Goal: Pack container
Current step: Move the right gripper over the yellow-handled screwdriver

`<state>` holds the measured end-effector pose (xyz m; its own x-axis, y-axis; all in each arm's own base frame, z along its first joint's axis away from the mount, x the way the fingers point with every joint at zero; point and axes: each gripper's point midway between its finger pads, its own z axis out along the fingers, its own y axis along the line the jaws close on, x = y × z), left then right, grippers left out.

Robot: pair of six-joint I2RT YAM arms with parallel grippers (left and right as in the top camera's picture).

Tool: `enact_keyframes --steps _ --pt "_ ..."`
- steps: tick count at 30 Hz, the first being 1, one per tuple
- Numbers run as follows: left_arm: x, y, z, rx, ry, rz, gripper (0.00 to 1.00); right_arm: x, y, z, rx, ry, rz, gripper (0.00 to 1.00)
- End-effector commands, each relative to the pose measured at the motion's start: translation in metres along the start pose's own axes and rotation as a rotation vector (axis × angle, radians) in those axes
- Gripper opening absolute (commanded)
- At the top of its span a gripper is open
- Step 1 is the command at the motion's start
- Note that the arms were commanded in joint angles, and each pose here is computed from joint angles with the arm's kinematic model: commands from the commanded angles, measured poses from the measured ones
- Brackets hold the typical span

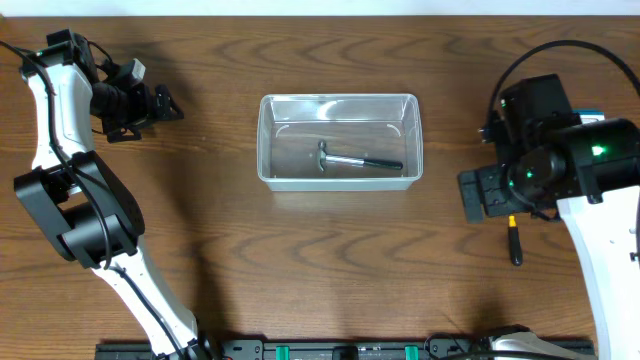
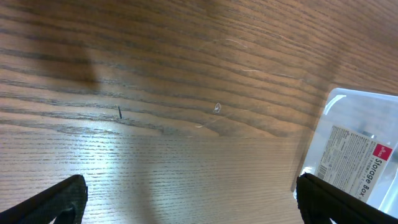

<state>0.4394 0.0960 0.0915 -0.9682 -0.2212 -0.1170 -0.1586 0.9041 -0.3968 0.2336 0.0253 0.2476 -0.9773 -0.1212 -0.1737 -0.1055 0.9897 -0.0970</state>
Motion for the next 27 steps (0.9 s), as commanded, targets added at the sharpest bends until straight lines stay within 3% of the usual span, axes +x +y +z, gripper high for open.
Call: enact_keyframes --steps 1,6,10,14,20,27 --pt "-0.006 -0.005 -0.017 -0.012 -0.043 0.019 0.98 -0.003 -0.023 0.0 0.027 -0.022 0.076 0.99" --pt "-0.006 -0.005 -0.017 -0.012 -0.043 0.019 0.98 -0.012 -0.048 0.004 -0.029 -0.059 0.181 0.99" --pt "-0.006 -0.005 -0.017 -0.012 -0.043 0.019 0.98 -0.008 -0.069 0.011 -0.034 -0.033 0.113 0.99" --pt "-0.006 -0.005 -0.017 -0.012 -0.043 0.019 0.98 -0.016 -0.06 0.017 -0.172 -0.06 0.015 0.99" --pt "-0.006 -0.005 -0.017 -0.012 -0.043 0.019 0.98 -0.022 -0.101 0.043 -0.017 0.021 0.034 0.99" --pt "-0.006 -0.005 -0.017 -0.012 -0.043 0.019 0.98 -0.03 -0.1 0.061 -0.058 0.057 0.067 0.99"
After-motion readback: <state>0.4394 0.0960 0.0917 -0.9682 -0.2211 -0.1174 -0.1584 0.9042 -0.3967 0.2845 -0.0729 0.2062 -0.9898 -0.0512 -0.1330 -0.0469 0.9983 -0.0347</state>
